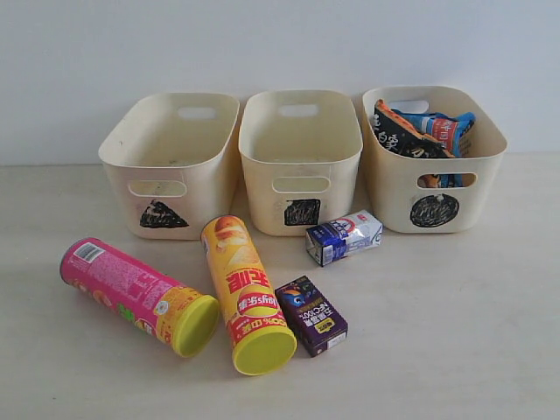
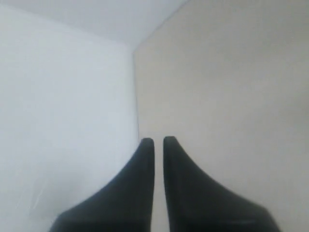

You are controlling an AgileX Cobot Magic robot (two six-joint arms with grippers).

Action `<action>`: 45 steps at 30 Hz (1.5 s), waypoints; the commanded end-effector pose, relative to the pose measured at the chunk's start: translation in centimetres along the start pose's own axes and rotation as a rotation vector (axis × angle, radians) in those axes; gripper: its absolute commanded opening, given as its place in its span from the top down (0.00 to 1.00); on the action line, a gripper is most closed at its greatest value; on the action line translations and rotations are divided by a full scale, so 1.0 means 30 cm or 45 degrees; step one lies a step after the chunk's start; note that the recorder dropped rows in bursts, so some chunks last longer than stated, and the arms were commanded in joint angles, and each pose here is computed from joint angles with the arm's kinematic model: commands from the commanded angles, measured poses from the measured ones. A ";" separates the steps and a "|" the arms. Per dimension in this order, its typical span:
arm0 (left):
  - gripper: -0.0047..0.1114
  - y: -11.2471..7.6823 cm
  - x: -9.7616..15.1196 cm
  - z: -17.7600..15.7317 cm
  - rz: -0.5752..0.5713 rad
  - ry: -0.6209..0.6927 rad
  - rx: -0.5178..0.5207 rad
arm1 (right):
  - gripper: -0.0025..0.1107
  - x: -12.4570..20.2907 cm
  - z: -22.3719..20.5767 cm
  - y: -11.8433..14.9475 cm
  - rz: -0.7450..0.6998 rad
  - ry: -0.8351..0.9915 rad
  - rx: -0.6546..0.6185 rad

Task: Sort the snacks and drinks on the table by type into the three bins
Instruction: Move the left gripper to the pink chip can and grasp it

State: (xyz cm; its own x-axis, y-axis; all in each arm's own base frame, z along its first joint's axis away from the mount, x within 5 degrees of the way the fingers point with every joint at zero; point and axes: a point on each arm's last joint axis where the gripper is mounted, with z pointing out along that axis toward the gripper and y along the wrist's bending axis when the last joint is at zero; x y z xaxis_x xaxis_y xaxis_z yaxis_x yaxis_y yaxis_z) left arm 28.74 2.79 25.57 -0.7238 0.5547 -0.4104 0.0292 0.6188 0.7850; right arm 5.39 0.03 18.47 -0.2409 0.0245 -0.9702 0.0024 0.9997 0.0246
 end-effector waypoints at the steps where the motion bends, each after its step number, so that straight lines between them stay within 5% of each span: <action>1: 0.93 -0.059 0.030 -0.018 0.025 0.325 0.368 | 0.98 0.003 0.001 -0.001 0.000 -0.005 0.002; 3: 0.93 -0.104 -0.009 -0.059 0.109 0.245 0.722 | 0.98 0.003 0.001 -0.001 0.000 -0.005 0.002; 6: 0.93 -0.130 -0.081 -0.147 0.302 -0.097 1.113 | 0.98 0.003 0.001 -0.001 0.000 -0.005 0.002; 10: 0.89 -0.138 -0.130 -0.227 0.559 -0.553 1.276 | 0.98 0.003 0.001 -0.001 0.000 -0.005 0.002; 12: 0.76 -0.141 -0.141 -0.237 0.758 -0.739 1.253 | 0.98 0.003 0.001 -0.001 0.000 -0.005 0.002; 14: 0.52 -0.149 -0.152 -0.234 0.872 -0.829 1.203 | 0.98 0.003 0.001 -0.001 0.000 -0.005 0.002; 16: 0.31 -0.163 -0.158 -0.220 0.938 -0.851 1.173 | 0.98 0.003 0.001 -0.001 0.000 -0.005 0.002; 18: 0.22 -0.183 -0.177 -0.203 0.955 -0.868 1.118 | 0.98 0.003 0.001 -0.001 0.000 -0.005 0.002; 23: 0.24 -0.276 -0.216 -0.188 1.075 -0.875 1.148 | 0.98 0.003 0.001 -0.001 0.000 -0.005 0.002; 28: 0.24 -0.377 -0.236 -0.160 1.221 -0.671 1.303 | 0.98 0.003 0.001 -0.001 0.000 -0.005 0.002; 34: 0.26 -0.422 -0.249 -0.093 1.295 -0.456 1.342 | 0.98 0.003 0.001 -0.001 0.000 -0.005 0.002; 45: 0.26 -0.533 -0.276 0.011 1.316 -0.413 1.382 | 0.98 0.002 0.001 -0.001 -0.001 -0.009 0.002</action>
State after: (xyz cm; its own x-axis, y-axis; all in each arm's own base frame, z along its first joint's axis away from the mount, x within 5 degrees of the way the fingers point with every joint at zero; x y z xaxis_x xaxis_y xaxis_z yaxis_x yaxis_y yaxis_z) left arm 34.02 -11.21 17.14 0.1099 0.9880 -0.1082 0.9854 -0.0940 0.1422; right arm 5.39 0.03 18.47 -0.2409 0.0264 -0.9702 0.0028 0.9996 0.0265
